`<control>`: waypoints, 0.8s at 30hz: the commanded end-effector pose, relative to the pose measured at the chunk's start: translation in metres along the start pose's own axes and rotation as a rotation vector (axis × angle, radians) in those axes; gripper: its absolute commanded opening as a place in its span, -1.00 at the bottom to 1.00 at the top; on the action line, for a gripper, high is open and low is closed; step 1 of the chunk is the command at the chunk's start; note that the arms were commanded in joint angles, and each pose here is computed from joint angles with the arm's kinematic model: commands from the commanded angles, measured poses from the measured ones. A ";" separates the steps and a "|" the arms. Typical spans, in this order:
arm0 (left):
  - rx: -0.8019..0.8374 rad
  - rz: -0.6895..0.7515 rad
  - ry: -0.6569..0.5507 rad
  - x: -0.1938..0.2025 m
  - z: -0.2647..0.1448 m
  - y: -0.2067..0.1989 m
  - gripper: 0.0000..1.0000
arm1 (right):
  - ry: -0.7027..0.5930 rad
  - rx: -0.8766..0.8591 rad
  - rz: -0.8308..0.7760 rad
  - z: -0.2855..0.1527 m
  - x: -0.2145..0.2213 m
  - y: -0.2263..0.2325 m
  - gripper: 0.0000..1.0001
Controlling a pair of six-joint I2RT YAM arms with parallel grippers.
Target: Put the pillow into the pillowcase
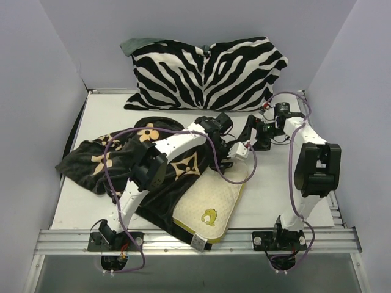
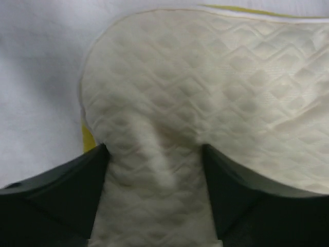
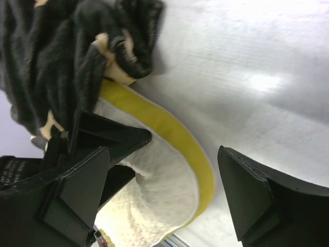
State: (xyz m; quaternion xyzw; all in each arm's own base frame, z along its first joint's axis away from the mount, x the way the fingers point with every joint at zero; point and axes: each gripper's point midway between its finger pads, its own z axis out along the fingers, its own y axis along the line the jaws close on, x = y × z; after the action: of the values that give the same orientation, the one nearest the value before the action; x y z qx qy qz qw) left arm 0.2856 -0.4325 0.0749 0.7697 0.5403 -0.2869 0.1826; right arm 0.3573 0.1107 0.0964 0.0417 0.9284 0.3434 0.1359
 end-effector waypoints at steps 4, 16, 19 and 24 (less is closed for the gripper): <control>0.260 0.152 -0.096 -0.004 -0.040 -0.060 -0.82 | 0.006 0.081 -0.054 0.013 -0.027 -0.016 0.79; 0.263 0.300 -0.217 -0.009 -0.112 -0.116 -1.00 | 0.177 0.067 -0.258 0.117 -0.015 0.026 0.74; 0.268 0.314 -0.211 -0.008 -0.112 -0.116 -1.00 | 0.201 0.045 -0.305 0.137 -0.010 0.043 0.74; 0.278 0.318 -0.206 -0.010 -0.111 -0.121 -1.00 | 0.229 0.101 -0.420 0.166 0.004 0.053 0.60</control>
State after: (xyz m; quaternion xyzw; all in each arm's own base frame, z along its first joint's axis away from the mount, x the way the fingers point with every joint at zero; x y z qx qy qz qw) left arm 0.2276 -0.3407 0.1491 0.8373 0.3602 -0.3617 0.1958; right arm 0.4061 0.2493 0.0317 -0.1545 0.9336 0.3050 0.1072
